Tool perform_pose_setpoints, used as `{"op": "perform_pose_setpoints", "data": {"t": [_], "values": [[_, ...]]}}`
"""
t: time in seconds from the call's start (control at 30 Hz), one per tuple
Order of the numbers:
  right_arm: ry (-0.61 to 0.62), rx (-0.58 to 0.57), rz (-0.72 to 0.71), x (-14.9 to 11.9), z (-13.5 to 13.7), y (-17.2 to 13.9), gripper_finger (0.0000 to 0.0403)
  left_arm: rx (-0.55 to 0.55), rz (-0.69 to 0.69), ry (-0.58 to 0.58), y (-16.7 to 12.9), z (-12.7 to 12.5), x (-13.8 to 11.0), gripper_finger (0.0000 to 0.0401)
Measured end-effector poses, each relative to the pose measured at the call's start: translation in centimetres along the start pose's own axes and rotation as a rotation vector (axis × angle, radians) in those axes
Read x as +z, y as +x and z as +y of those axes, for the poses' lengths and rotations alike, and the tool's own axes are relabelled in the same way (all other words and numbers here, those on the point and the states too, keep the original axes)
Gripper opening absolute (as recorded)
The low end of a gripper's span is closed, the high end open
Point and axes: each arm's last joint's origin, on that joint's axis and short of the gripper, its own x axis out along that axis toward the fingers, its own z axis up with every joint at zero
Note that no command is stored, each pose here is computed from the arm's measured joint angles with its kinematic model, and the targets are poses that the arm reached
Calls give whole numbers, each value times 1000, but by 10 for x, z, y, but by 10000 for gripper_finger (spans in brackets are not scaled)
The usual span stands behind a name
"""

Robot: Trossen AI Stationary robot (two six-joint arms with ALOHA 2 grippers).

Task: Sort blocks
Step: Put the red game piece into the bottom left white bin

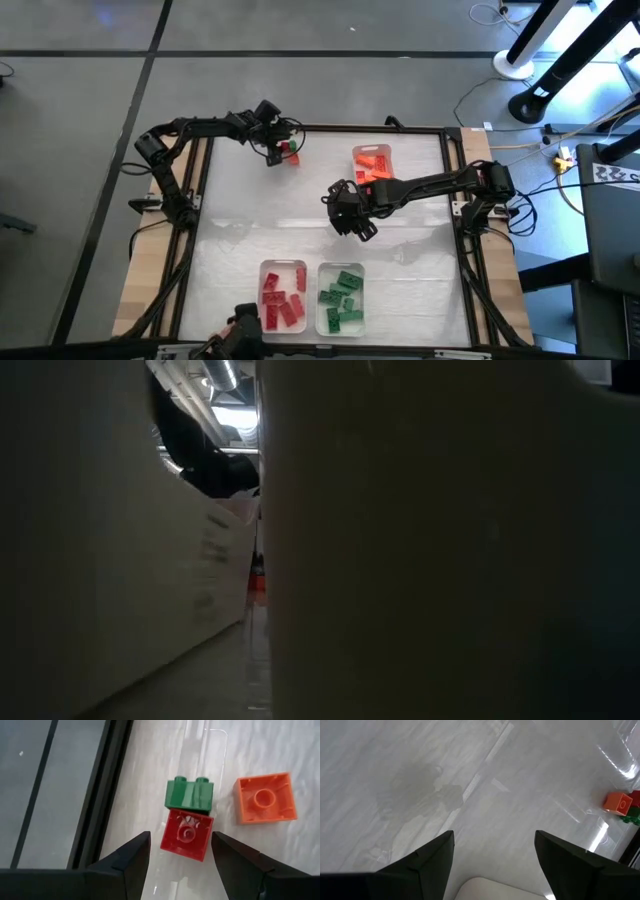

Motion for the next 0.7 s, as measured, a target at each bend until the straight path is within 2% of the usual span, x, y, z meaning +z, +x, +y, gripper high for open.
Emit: {"op": "perform_pose_setpoints", "data": {"t": [0.4,0.7], "values": [[0,0,0,0,0,0,276,6,-7,13,8,1,-1,198],[0,0,0,0,0,0,276,-39,6,18,20,-1,-6,198]]}}
